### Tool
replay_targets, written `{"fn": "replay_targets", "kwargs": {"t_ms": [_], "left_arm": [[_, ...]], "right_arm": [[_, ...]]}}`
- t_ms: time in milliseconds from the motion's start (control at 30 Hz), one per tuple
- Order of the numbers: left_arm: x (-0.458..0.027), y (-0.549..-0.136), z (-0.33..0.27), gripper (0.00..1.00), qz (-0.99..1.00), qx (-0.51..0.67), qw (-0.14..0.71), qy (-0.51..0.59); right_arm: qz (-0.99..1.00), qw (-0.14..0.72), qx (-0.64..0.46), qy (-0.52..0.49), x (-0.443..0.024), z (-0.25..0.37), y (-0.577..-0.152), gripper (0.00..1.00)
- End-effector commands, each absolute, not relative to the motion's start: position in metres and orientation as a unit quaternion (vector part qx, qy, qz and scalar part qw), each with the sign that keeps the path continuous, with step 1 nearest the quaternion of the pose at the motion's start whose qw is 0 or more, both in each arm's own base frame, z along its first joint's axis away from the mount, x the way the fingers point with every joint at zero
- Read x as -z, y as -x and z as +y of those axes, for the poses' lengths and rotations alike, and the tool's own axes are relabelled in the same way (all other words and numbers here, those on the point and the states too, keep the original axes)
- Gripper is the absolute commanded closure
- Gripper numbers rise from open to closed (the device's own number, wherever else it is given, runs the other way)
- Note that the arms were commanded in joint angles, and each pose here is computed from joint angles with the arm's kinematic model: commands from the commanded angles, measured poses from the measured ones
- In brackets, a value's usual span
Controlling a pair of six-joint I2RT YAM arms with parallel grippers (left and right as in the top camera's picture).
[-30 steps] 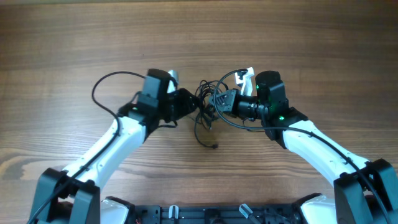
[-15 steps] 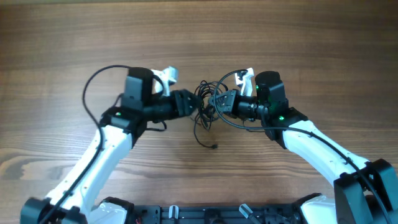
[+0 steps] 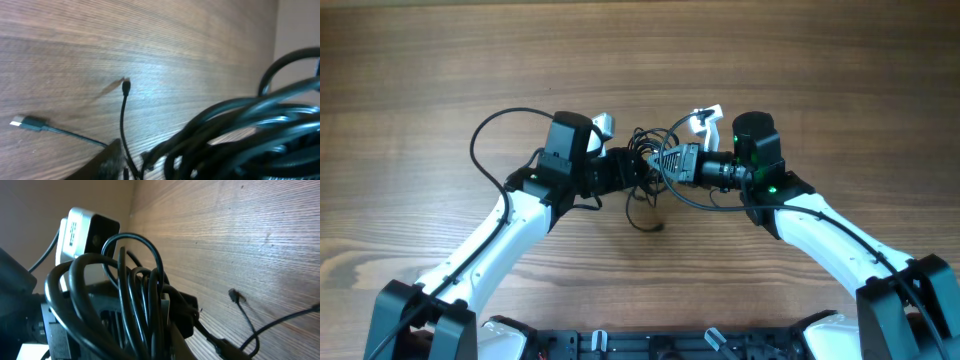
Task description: Untangle cables
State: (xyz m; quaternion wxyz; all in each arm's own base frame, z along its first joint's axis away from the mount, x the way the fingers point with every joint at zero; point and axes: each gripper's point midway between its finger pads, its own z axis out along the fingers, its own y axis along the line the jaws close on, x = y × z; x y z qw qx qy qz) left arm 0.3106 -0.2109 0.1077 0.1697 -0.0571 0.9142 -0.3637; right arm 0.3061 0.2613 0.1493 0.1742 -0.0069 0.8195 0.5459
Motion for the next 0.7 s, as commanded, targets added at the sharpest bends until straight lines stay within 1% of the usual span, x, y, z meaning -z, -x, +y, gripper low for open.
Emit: {"fn": "replay_targets", "kwargs": {"t_ms": [0,33,100,133,167,233,300,400,533,667], "left_arm": [[-0.107,-0.325,-0.207,0.94,0.914,0.348,0.197,0.073],[-0.109,-0.327,-0.207,0.96,0.912,0.35,0.203,0.071],[-0.11,-0.329,-0.205,0.96,0.911,0.348,0.211,0.061],[-0.109,-0.33,-0.202,0.96,0.913,0.343,0.214,0.056],[-0.109,-0.331,-0.196,0.96,0.914,0.338,0.216,0.055],[-0.11,-0.332,-0.179,0.96,0.917,0.327,0.217,0.072],[-0.117,-0.33,-0.15,0.96,0.917,0.315,0.217,0.11],[-0.131,-0.324,-0.119,0.96,0.912,0.306,0.226,0.153],[-0.154,-0.32,-0.099,0.96,0.885,0.317,0.234,0.249],[-0.164,-0.321,-0.088,0.96,0.852,0.313,0.244,0.342]], "right_arm": [[0.8,0.153,-0.578,0.055,-0.163,0.271,-0.292,0.93],[0.8,0.153,-0.578,0.056,-0.163,0.271,-0.292,0.9],[0.799,0.163,-0.575,0.068,-0.163,0.271,-0.292,0.7],[0.798,0.172,-0.572,0.081,-0.163,0.27,-0.292,0.48],[0.796,0.188,-0.566,0.106,-0.162,0.27,-0.291,0.3],[0.796,0.203,-0.554,0.133,-0.157,0.268,-0.29,0.0],[0.815,0.203,-0.529,0.123,-0.143,0.257,-0.294,0.01],[0.817,0.197,-0.525,0.132,-0.138,0.252,-0.291,0.0],[0.798,0.179,-0.547,0.178,-0.145,0.272,-0.27,0.0],[0.806,0.203,-0.511,0.218,-0.136,0.297,-0.257,0.0]]}}
